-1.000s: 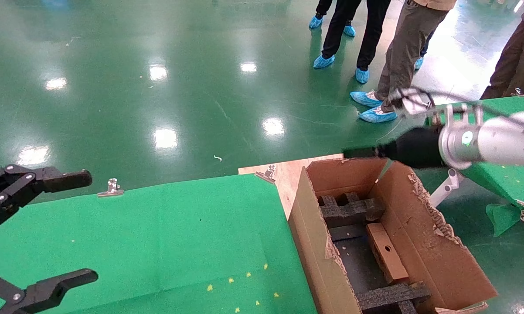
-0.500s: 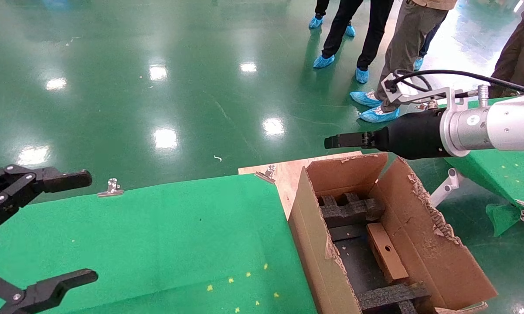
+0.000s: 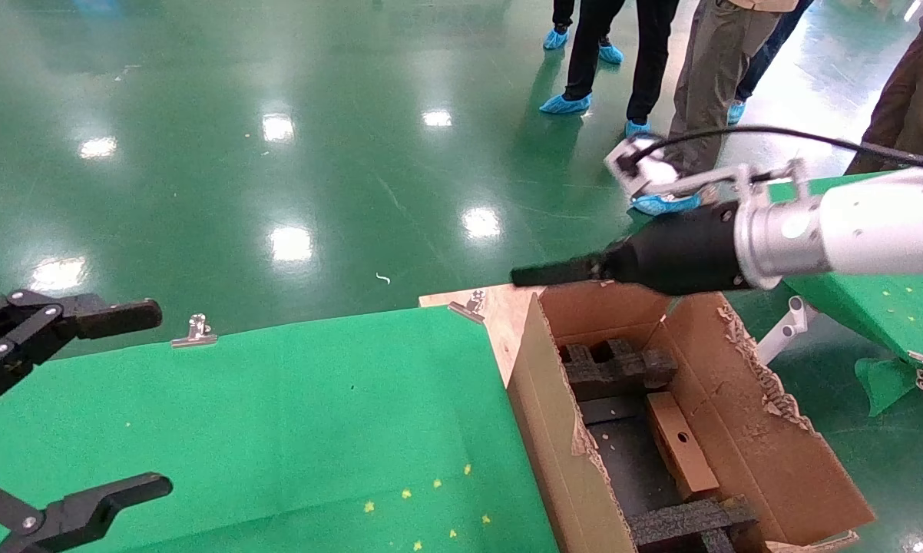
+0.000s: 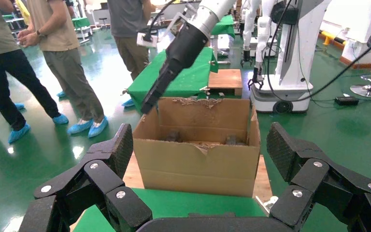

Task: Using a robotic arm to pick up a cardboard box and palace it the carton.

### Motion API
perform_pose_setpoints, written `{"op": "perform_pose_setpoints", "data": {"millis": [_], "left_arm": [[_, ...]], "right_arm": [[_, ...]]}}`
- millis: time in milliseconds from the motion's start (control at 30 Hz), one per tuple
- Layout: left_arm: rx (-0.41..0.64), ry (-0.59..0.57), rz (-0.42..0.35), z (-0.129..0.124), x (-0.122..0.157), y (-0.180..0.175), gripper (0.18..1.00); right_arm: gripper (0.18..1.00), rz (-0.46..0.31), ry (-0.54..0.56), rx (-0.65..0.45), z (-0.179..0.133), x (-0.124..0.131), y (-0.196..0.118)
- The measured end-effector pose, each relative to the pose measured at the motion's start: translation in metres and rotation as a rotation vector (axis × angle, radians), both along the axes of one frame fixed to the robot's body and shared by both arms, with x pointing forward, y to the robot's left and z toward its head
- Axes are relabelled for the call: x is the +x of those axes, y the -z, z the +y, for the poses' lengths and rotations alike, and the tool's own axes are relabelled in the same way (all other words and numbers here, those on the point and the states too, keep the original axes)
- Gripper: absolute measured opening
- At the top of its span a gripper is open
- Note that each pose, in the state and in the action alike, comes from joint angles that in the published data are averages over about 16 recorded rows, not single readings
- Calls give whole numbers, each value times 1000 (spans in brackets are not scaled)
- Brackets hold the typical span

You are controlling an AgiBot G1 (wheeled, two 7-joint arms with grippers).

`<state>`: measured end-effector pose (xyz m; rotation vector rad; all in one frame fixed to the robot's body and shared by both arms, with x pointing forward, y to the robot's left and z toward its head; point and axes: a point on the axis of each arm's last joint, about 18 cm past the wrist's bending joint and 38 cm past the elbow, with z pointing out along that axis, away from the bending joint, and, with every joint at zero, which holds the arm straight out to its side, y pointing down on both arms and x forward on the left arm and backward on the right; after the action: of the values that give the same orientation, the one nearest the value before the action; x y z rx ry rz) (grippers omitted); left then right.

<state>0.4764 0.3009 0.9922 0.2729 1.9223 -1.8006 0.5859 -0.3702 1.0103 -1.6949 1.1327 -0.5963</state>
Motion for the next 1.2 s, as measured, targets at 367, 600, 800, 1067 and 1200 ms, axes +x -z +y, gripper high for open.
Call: {"op": "perform_pose_setpoints", "data": {"millis": [367, 600, 800, 1067, 1200], "left_arm": [[0, 0, 0, 0, 0, 0, 1001], [0, 0, 0, 0, 0, 0, 1001], [0, 0, 0, 0, 0, 0, 1001], [0, 0, 0, 0, 0, 0, 1001], [0, 0, 0, 0, 0, 0, 1001]], "right_arm": [[1001, -61, -268, -39, 40, -14, 8], [1001, -134, -433, -50, 58, -27, 11], [1001, -217, -565, -53, 70, -41, 13], [1001, -359, -720, -50, 77, -61, 14], [1001, -443, -788, -48, 78, -72, 15]]}}
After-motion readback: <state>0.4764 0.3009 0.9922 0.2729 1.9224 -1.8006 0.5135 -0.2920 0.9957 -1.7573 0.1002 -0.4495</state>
